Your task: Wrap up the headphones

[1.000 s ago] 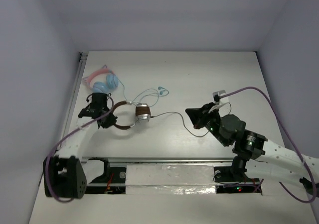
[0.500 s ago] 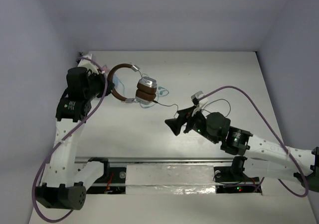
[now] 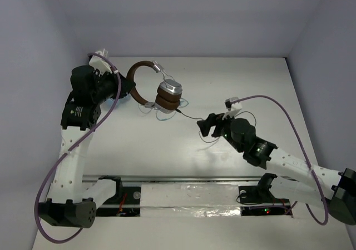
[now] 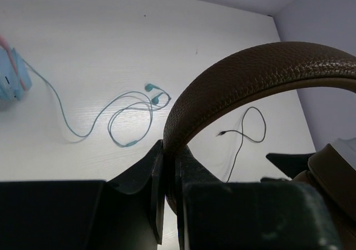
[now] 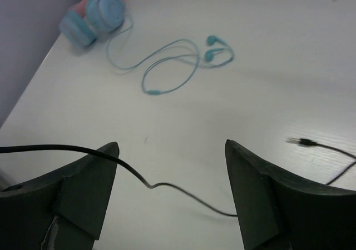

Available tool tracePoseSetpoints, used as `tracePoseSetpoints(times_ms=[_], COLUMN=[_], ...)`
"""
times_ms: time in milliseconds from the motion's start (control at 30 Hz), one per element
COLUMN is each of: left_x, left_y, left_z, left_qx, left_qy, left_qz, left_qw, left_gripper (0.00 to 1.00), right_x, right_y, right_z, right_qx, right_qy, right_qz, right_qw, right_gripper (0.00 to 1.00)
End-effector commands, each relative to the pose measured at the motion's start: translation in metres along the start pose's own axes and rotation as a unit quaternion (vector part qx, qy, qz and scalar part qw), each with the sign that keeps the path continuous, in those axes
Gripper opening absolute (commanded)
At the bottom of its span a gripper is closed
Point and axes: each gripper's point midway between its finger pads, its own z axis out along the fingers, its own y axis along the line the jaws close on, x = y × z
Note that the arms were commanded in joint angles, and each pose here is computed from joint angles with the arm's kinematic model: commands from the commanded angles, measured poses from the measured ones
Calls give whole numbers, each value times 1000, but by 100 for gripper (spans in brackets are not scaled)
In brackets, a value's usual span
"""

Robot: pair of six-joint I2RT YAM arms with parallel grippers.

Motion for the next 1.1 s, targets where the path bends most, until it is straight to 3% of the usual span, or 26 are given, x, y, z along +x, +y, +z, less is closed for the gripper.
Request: tracePoseSetpoints(times_ms=[0, 133, 333, 433, 567, 900, 1067], left_x=[-34, -37, -50, -60, -72, -141, -157], left_y=[-36, -43, -59, -58, -63, -96, -85], left_z=[-10, -3, -1, -5, -9, -52, -54], left_qx=[64, 91, 122, 105, 98, 93, 53], left_qy=[-51, -56, -58, -71, -79, -155, -177], left_qz=[0, -24, -71, -84, -105, -97, -86], left_qw=[997, 994, 988, 988, 986, 979, 979], left_gripper=[0, 0, 0, 0, 0, 0, 0], right_x=[-25, -8, -4, -18, -1, 13, 11], right_y=[4, 16, 16, 12, 8, 6, 15], right_z=[8, 25, 45, 49, 62, 55, 42], right_qx=[-30, -59, -72, -76, -90, -105, -130], right_qy=[-32, -7, -25, -55, -34, -28, -20], right_qz=[28, 13, 31, 42, 49, 92, 100], right_qw=[999, 998, 997, 995, 994, 990, 986], right_gripper=[82, 81, 75, 72, 71, 69, 74])
